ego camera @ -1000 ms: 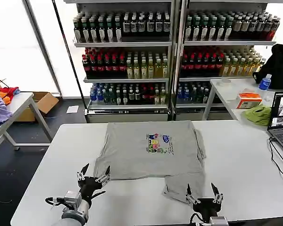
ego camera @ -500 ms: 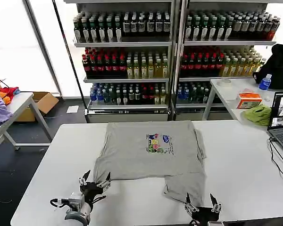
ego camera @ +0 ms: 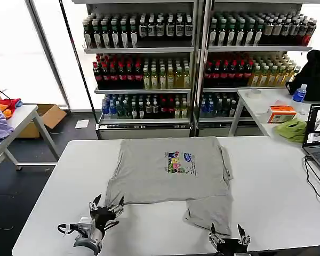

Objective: Fold and organize the clothes.

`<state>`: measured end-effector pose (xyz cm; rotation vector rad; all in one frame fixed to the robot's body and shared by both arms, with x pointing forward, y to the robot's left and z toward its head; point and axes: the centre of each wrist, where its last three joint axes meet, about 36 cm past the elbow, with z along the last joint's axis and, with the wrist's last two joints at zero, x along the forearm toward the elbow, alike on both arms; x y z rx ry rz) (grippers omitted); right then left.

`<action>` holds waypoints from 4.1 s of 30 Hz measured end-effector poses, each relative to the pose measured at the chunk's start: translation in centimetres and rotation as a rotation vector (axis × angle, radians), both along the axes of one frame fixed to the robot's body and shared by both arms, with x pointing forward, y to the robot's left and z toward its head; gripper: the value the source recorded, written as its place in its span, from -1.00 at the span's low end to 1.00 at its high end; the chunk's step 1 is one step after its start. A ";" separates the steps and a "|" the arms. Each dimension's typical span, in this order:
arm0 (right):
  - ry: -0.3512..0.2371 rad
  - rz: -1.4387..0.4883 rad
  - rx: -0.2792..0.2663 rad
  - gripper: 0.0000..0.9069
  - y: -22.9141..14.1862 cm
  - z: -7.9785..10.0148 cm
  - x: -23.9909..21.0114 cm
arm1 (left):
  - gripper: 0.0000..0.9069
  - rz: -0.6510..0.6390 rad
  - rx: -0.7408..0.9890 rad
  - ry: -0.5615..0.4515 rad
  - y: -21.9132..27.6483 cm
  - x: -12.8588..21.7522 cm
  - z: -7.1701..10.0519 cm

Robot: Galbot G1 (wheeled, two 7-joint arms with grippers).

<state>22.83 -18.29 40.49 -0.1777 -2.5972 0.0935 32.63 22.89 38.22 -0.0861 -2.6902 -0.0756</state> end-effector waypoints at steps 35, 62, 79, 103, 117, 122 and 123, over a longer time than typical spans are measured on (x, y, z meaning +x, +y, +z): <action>-0.035 0.037 0.039 -1.00 -0.4 -2.8 -0.5 | -1.00 0.012 0.006 0.051 0.1 -0.2 -2.5; -0.329 0.088 0.047 -1.00 -1.3 0.8 7.5 | -0.98 -0.002 -0.086 -0.162 -0.4 1.1 2.0; -0.339 0.091 0.018 -1.00 -1.6 -0.2 17.6 | -1.00 -0.013 -0.114 -0.171 0.3 7.0 1.5; -0.261 0.110 0.010 1.00 -0.5 1.2 28.3 | 1.00 -0.020 -0.096 -0.096 0.8 16.5 1.2; -0.174 0.045 0.078 1.00 0.5 1.1 31.0 | 1.00 -0.012 -0.075 -0.043 1.5 18.9 1.3; -0.184 0.010 0.099 1.00 0.7 1.3 31.3 | 1.00 0.001 -0.075 -0.045 1.6 19.3 1.6; -0.186 0.005 0.098 1.00 0.7 1.4 31.2 | 1.00 0.005 -0.074 -0.043 1.7 19.3 1.6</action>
